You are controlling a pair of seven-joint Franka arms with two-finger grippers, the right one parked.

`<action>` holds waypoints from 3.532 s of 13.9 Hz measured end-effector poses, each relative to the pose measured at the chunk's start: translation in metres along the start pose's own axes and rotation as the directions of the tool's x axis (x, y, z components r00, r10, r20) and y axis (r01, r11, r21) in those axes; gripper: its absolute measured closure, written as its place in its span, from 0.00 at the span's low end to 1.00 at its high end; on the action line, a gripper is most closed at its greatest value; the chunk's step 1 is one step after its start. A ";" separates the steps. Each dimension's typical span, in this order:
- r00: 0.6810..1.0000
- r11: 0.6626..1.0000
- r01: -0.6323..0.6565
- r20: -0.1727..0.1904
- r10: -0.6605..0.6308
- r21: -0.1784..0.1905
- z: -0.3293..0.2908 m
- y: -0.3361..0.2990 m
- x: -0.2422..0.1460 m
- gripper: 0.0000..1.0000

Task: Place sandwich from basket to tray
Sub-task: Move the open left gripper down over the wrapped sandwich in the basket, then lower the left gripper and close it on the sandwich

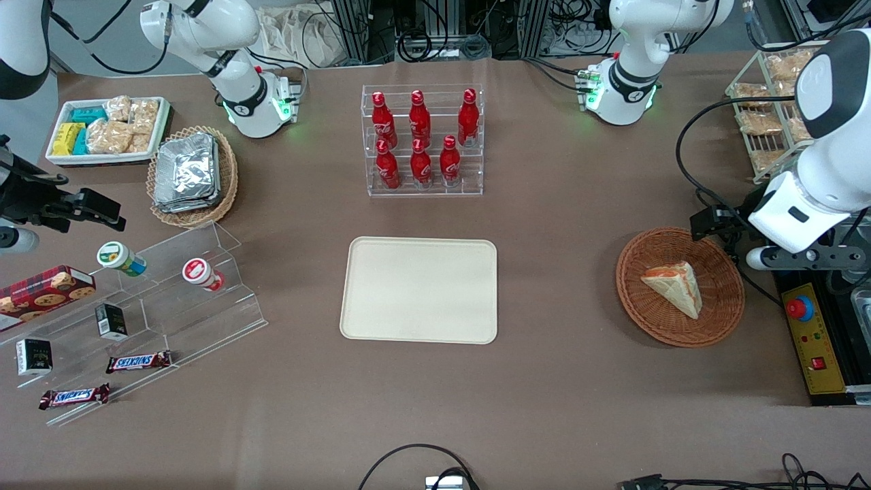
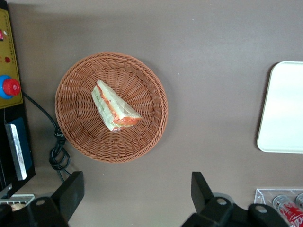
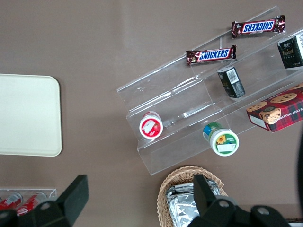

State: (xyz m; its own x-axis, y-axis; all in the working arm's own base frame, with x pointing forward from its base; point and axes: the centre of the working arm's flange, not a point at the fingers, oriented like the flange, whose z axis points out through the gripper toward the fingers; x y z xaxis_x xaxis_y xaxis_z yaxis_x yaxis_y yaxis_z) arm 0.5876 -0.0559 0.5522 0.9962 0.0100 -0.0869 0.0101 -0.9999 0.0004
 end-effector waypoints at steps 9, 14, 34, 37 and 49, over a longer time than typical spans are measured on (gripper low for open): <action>0.945 0.946 0.325 0.033 -0.325 0.013 0.022 -0.034 0.013 0.00; 0.810 0.812 0.582 0.054 -0.583 0.037 0.100 -0.035 0.027 0.00; 0.573 0.573 0.819 0.040 -0.819 -0.009 0.304 -0.092 0.002 0.00; 0.572 0.572 0.820 0.038 -0.819 -0.009 0.312 -0.092 0.003 0.00; 0.620 0.620 0.780 -0.025 -0.784 -0.085 0.289 -0.081 0.024 0.63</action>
State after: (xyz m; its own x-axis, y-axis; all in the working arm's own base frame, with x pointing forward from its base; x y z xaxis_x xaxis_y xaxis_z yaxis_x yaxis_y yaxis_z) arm 0.5857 0.0249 0.2622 0.6122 0.7902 -0.0289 0.7907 -0.6120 0.0172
